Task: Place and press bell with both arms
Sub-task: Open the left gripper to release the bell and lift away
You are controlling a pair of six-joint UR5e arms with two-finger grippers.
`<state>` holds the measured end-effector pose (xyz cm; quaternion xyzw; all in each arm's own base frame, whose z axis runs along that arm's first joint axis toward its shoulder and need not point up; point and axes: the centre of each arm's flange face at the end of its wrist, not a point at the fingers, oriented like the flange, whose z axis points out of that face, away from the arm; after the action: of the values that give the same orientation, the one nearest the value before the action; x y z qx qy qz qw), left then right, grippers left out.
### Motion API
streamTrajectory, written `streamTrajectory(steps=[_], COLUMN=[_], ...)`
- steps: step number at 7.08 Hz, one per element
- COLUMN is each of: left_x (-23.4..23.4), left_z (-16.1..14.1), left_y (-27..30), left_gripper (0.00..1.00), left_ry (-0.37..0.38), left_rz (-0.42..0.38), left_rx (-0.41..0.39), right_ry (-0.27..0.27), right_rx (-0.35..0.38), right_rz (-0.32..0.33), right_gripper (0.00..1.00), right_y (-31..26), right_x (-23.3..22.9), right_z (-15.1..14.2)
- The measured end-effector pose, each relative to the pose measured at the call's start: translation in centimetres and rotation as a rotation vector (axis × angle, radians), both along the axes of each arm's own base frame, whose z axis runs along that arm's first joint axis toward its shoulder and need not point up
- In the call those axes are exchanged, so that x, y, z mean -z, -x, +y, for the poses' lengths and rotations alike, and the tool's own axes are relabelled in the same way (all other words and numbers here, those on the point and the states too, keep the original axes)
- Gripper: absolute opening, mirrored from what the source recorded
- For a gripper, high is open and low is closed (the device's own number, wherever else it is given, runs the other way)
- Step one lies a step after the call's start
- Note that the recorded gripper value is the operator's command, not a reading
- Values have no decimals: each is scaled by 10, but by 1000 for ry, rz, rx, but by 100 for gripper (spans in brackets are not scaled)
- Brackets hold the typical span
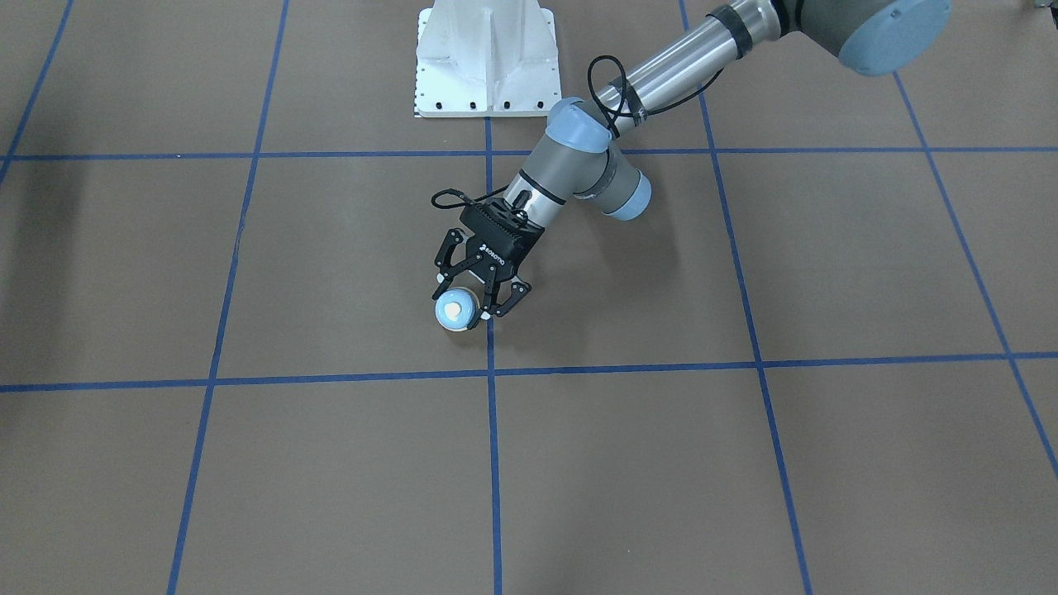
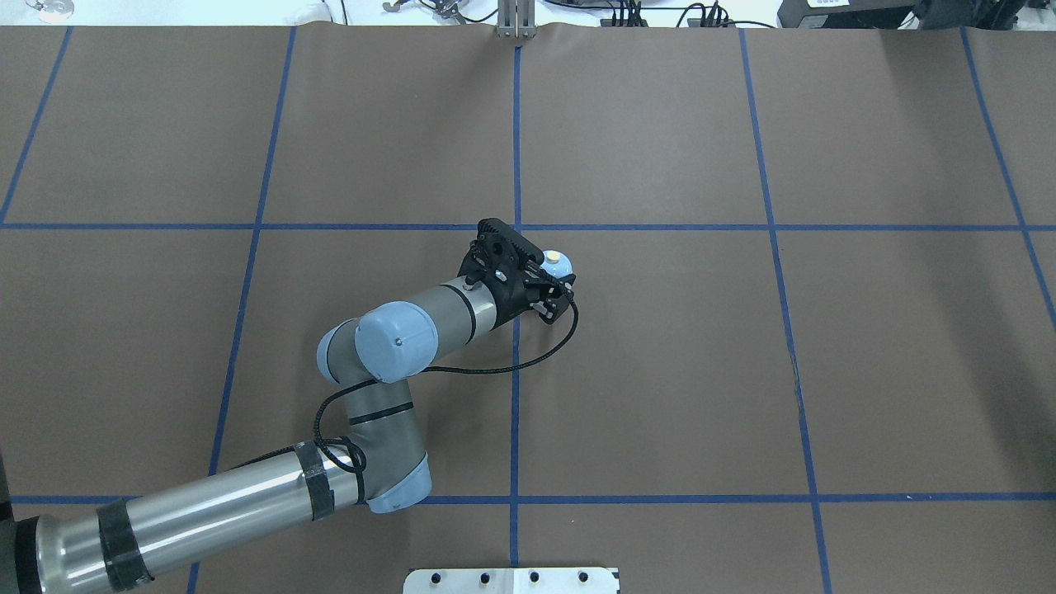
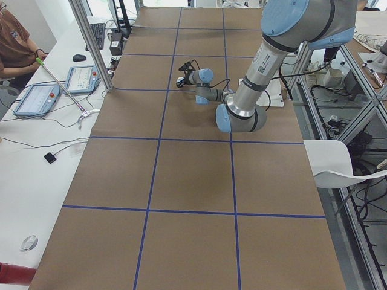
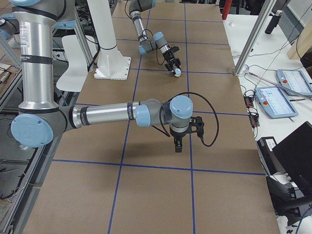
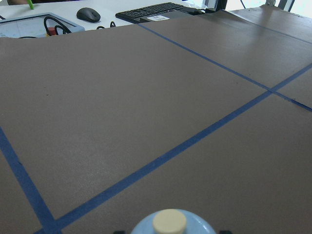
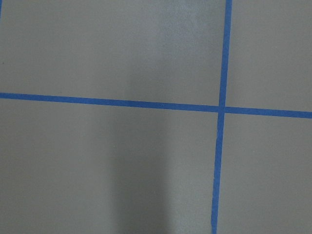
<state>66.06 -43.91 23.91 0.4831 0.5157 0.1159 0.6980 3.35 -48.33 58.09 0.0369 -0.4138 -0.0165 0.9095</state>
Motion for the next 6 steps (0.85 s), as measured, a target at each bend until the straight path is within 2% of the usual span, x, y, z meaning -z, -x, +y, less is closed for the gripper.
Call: streamTrajectory(steps=[1, 2, 6], left_x=[3, 5, 16], left_z=[0, 0, -7], left_y=[0, -1, 10], left_gripper=[80, 100, 100], left_ry=[10, 21, 53], left_rz=[11, 20, 59], left_rx=[-1, -2, 7], right_ry=[0, 0, -5], right_rx=[0, 0, -1], right_rz=[0, 0, -3], right_gripper=[100, 100, 100], right_y=[0, 0, 0], right_x=[0, 0, 3], right_z=[0, -1, -2])
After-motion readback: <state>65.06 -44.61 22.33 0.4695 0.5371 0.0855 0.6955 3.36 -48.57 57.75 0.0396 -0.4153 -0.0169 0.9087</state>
